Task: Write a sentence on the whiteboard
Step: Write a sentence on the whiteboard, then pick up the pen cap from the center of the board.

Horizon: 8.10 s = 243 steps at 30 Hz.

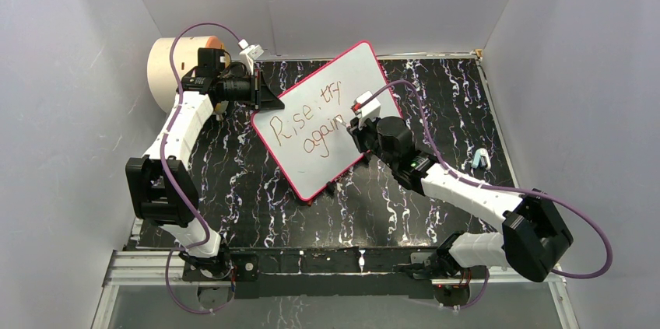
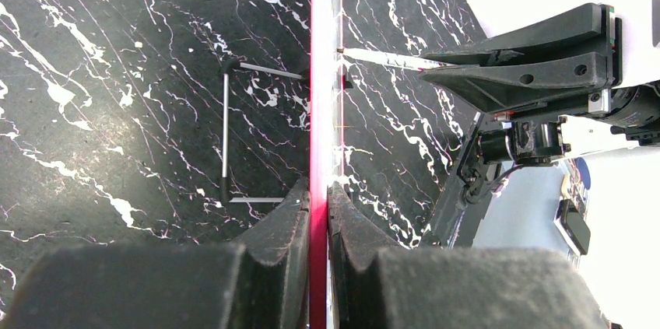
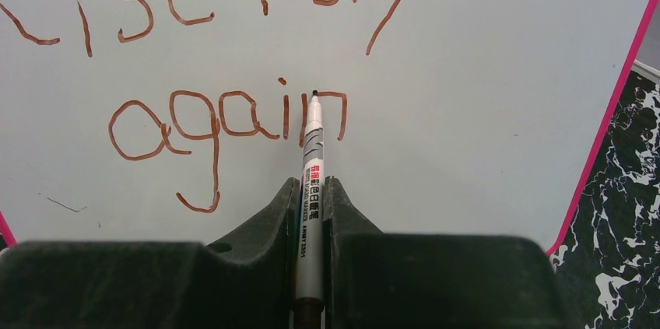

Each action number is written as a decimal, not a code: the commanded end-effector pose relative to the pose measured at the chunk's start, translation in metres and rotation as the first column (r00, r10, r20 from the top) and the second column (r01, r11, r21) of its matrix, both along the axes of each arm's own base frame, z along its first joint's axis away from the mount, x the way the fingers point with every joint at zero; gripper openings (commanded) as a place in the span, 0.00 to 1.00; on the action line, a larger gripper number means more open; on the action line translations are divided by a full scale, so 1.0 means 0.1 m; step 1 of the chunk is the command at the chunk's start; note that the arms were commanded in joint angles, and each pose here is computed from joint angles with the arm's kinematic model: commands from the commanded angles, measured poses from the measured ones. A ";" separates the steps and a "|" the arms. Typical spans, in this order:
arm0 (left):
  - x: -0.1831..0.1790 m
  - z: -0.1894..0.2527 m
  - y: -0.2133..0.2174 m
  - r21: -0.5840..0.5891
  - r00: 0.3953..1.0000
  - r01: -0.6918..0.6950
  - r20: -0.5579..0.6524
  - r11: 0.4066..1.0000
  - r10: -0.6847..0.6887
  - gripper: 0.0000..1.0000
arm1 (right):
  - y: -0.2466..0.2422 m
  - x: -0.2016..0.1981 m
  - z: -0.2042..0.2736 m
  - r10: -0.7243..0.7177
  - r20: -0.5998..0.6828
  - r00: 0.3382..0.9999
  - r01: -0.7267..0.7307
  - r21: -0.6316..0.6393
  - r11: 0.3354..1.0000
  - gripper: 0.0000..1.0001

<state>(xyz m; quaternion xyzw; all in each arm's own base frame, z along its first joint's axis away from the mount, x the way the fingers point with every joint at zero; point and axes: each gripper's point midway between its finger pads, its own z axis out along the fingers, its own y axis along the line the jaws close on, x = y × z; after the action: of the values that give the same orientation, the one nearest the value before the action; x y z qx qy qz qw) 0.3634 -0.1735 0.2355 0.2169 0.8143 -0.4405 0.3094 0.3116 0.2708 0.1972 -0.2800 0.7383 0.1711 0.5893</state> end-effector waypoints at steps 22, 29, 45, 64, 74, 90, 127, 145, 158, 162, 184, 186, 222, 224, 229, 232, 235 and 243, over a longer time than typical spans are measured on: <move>-0.15 -0.28 0.00 0.062 0.995 0.006 -0.095 0.998 0.000 0.00 | -0.07 -0.07 0.19 0.003 0.017 1.000 -0.003 0.029 1.000 0.00; -0.15 -0.28 0.01 0.063 0.995 0.005 -0.095 0.998 0.001 0.00 | -0.31 0.02 0.26 -0.130 0.051 0.990 0.127 0.051 0.991 0.00; -0.15 -0.29 0.00 0.061 0.995 0.007 -0.099 0.998 -0.001 0.00 | -0.33 0.09 0.11 -0.140 0.004 0.990 0.140 0.073 0.988 0.00; -0.15 -0.29 0.00 0.056 0.995 0.009 -0.104 0.998 -0.003 0.00 | -0.28 0.13 -0.15 -0.122 -0.056 0.991 0.123 0.017 0.992 0.00; -0.10 -0.25 -0.02 0.077 0.996 -0.009 -0.082 0.997 0.015 0.03 | -0.47 0.05 0.19 -0.175 0.001 0.985 0.174 0.083 0.981 0.00; 0.20 0.35 0.35 0.174 0.932 -0.359 0.126 0.917 0.341 0.53 | -0.69 -0.23 0.54 -0.183 0.017 0.983 0.177 0.168 0.970 0.00; -1.49 -0.01 -0.51 0.182 0.881 -0.453 0.240 0.873 0.407 0.84 | -1.05 -0.54 0.71 -0.245 0.037 0.969 0.224 0.292 0.930 0.00; -2.03 -1.25 -1.18 0.424 0.953 -0.287 0.214 0.859 0.213 0.84 | -1.28 -0.51 0.74 -0.362 0.046 0.931 0.327 0.333 0.884 0.00; -1.98 -1.69 -1.30 0.555 0.969 -0.222 0.218 0.801 0.118 0.85 | -1.28 -0.50 0.72 -0.367 0.044 0.929 0.334 0.324 0.885 0.00; -1.88 -1.73 -1.24 0.596 0.965 -0.238 0.235 0.767 0.117 0.85 | -1.28 -0.50 0.72 -0.368 0.045 0.929 0.335 0.324 0.884 0.00; -1.46 -1.80 -0.94 0.673 0.956 -0.285 0.256 0.683 0.146 0.85 | -1.28 -0.49 0.69 -0.369 0.042 0.929 0.338 0.313 0.887 0.00; -1.45 -1.80 -0.91 0.676 0.955 -0.289 0.256 0.678 0.152 0.85 | -1.28 -0.48 0.69 -0.369 0.042 0.929 0.339 0.312 0.888 0.00; -1.66 -2.23 -0.60 0.746 0.924 -0.309 0.089 0.589 0.372 0.32 | -1.28 -0.49 0.68 -0.369 0.043 0.928 0.338 0.315 0.887 0.00; -1.67 -2.25 -0.59 0.750 0.923 -0.305 0.082 0.587 0.375 0.32 | -1.28 -0.49 0.69 -0.370 0.045 0.928 0.338 0.317 0.886 0.00; -1.75 -2.33 -0.55 0.763 0.924 -0.281 0.051 0.583 0.379 0.30 | -1.29 -0.50 0.69 -0.370 0.045 0.928 0.338 0.320 0.885 0.00; -1.80 -2.35 -0.52 0.768 0.922 -0.271 0.034 0.580 0.385 0.28 | -1.30 -0.50 0.71 -0.373 0.048 0.926 0.339 0.324 0.883 0.00; -1.83 -2.34 -0.48 0.769 0.920 -0.268 0.027 0.581 0.390 0.26 | -1.30 -0.50 0.71 -0.372 0.049 0.927 0.338 0.325 0.883 0.00; -1.89 -2.29 -0.40 0.794 0.927 -0.228 0.000 0.564 0.375 0.24 | -1.30 -0.51 0.71 -0.369 0.047 0.928 0.334 0.329 0.883 0.00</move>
<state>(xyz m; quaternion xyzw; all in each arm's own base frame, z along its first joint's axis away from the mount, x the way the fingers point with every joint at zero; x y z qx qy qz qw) 0.1986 -0.2442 0.0172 0.1348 0.9596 -0.0396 0.2439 0.2587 0.1450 0.2498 -0.0744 0.7308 0.1502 0.6617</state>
